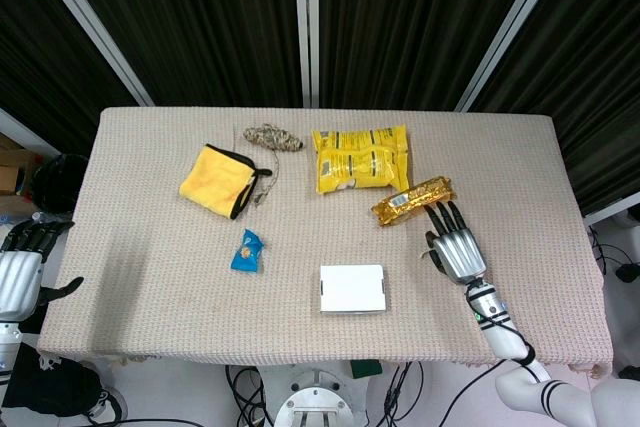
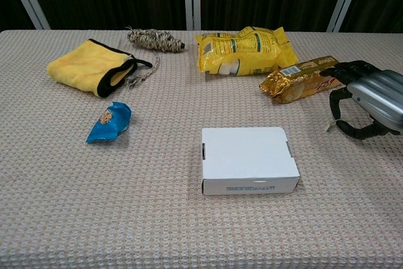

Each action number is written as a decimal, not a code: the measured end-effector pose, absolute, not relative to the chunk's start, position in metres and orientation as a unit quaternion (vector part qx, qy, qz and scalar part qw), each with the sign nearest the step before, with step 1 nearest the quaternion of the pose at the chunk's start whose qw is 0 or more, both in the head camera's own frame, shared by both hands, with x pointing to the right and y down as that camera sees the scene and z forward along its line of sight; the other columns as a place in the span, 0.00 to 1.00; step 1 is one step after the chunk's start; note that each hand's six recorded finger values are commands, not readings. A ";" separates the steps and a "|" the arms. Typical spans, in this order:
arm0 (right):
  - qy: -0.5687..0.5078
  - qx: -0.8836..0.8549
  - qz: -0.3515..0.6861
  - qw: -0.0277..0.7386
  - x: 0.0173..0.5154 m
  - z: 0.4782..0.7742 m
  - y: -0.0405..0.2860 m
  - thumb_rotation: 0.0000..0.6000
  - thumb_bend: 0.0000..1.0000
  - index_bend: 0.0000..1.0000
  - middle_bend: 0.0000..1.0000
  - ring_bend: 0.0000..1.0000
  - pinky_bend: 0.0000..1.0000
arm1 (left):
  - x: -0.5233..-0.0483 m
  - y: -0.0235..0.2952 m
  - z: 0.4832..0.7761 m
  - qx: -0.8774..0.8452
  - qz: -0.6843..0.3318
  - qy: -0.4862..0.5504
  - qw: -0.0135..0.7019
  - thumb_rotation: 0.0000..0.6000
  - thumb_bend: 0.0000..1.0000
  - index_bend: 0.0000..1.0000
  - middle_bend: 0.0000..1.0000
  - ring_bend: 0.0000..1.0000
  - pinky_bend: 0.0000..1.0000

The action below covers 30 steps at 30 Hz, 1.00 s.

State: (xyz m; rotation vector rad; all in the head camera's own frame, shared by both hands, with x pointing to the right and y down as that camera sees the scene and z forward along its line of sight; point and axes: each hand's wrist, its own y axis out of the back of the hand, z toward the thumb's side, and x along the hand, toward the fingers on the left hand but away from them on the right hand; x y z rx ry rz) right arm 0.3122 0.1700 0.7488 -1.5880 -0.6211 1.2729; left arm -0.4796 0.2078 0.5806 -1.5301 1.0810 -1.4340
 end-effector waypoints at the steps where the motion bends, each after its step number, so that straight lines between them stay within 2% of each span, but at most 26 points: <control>1: -0.256 -0.652 0.523 0.486 0.312 0.749 0.170 1.00 0.43 0.59 0.07 0.00 0.00 | -0.480 0.208 0.581 -0.600 -0.562 0.423 0.381 1.00 0.06 0.22 0.24 0.20 0.14; 11: -0.265 -0.654 0.515 0.487 0.312 0.742 0.165 1.00 0.44 0.63 0.08 0.00 0.00 | -0.481 0.208 0.581 -0.598 -0.565 0.423 0.379 1.00 0.06 0.22 0.24 0.20 0.14; 21: -0.295 -0.675 0.458 0.497 0.290 0.703 0.156 1.00 0.43 0.66 0.08 0.00 0.00 | -0.479 0.207 0.579 -0.597 -0.565 0.423 0.381 1.00 0.06 0.22 0.24 0.20 0.14; 30: -0.265 -0.732 0.402 0.482 0.249 0.675 0.167 1.00 0.44 0.67 0.07 0.00 0.00 | -0.478 0.206 0.577 -0.597 -0.566 0.420 0.383 1.00 0.06 0.22 0.24 0.20 0.14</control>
